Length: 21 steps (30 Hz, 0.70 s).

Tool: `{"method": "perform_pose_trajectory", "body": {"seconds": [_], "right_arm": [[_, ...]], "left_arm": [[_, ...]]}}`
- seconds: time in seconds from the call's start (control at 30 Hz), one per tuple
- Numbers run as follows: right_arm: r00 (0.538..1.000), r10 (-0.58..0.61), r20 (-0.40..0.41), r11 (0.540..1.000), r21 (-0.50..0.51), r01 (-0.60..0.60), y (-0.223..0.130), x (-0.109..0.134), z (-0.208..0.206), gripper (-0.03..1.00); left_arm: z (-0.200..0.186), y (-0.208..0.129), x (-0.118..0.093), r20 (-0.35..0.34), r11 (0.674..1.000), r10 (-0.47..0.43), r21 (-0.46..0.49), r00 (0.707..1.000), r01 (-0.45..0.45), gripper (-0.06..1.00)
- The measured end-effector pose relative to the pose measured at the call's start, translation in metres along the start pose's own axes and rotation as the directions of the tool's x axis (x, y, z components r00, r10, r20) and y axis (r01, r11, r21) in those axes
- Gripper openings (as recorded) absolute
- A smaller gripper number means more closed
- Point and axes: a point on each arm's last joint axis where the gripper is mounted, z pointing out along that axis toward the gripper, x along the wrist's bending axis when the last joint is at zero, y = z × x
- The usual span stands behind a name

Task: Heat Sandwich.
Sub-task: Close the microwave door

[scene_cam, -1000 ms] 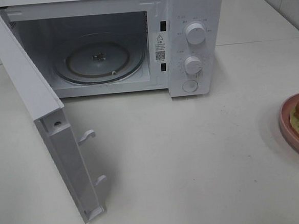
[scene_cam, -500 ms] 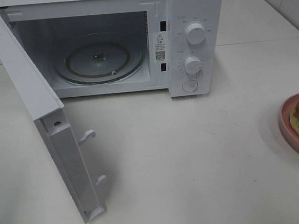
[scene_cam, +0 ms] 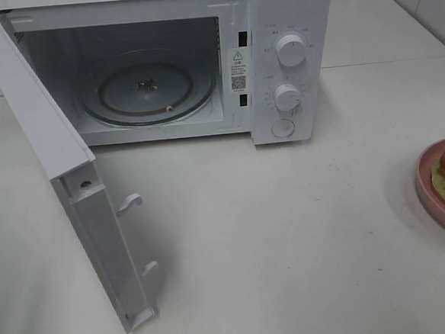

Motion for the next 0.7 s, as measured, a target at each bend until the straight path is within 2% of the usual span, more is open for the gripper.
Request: {"method": "perform_pose_trajectory", "body": {"seconds": [0.13,0.23,0.27,0.3,0.33,0.37,0.4,0.43,0.47,0.5,0.53,0.6,0.7], "right_arm": [[1.0,0.001,0.0,1.0,0.0,-0.001,0.0,0.0,0.0,0.76],[1.0,0.001,0.0,1.0,0.0,-0.001,0.0,0.0,0.0,0.76],[1.0,0.001,0.0,1.0,0.0,-0.001,0.0,0.0,0.0,0.76],[1.0,0.001,0.0,1.0,0.0,-0.001,0.0,0.0,0.0,0.76],[1.0,0.001,0.0,1.0,0.0,-0.001,0.0,0.0,0.0,0.76],[1.0,0.001,0.0,1.0,0.0,-0.001,0.0,0.0,0.0,0.76],[1.0,0.001,0.0,1.0,0.0,-0.001,0.0,0.0,0.0,0.76],[1.0,0.001,0.0,1.0,0.0,-0.001,0.0,0.0,0.0,0.76],[1.0,0.001,0.0,1.0,0.0,-0.001,0.0,0.0,0.0,0.76],[1.0,0.001,0.0,1.0,0.0,-0.001,0.0,0.0,0.0,0.76],[1.0,0.001,0.0,1.0,0.0,-0.001,0.0,0.0,0.0,0.76],[1.0,0.001,0.0,1.0,0.0,-0.001,0.0,0.0,0.0,0.76],[1.0,0.001,0.0,1.0,0.0,-0.001,0.0,0.0,0.0,0.76]], "left_arm": [[0.012,0.001,-0.002,0.023,1.0,0.004,-0.013,1.0,-0.004,0.73],[0.024,0.002,-0.003,0.023,1.0,0.004,-0.016,1.0,-0.004,0.64],[0.024,0.002,-0.003,0.023,1.0,0.004,-0.016,1.0,-0.004,0.64],[0.031,0.002,-0.003,0.022,1.0,0.004,-0.011,1.0,-0.004,0.58],[0.033,0.002,-0.003,0.021,1.0,0.004,-0.012,1.0,-0.004,0.45],[0.036,0.001,-0.003,0.021,1.0,0.004,-0.005,1.0,-0.004,0.38],[0.036,0.001,-0.003,0.021,1.0,0.004,-0.005,1.0,-0.004,0.38],[0.042,0.0,-0.003,0.02,1.0,0.005,0.007,1.0,-0.005,0.32],[0.045,-0.001,-0.003,0.02,1.0,0.005,0.014,1.0,-0.005,0.19],[0.048,-0.002,-0.003,0.02,1.0,0.005,0.021,1.0,-0.005,0.15],[0.048,-0.002,-0.003,0.02,1.0,0.005,0.021,1.0,-0.005,0.15],[0.059,-0.006,-0.003,0.019,0.999,-0.002,0.047,1.0,0.001,0.03],[0.066,-0.009,-0.003,0.019,0.998,-0.007,0.063,1.0,0.005,0.0]]}}
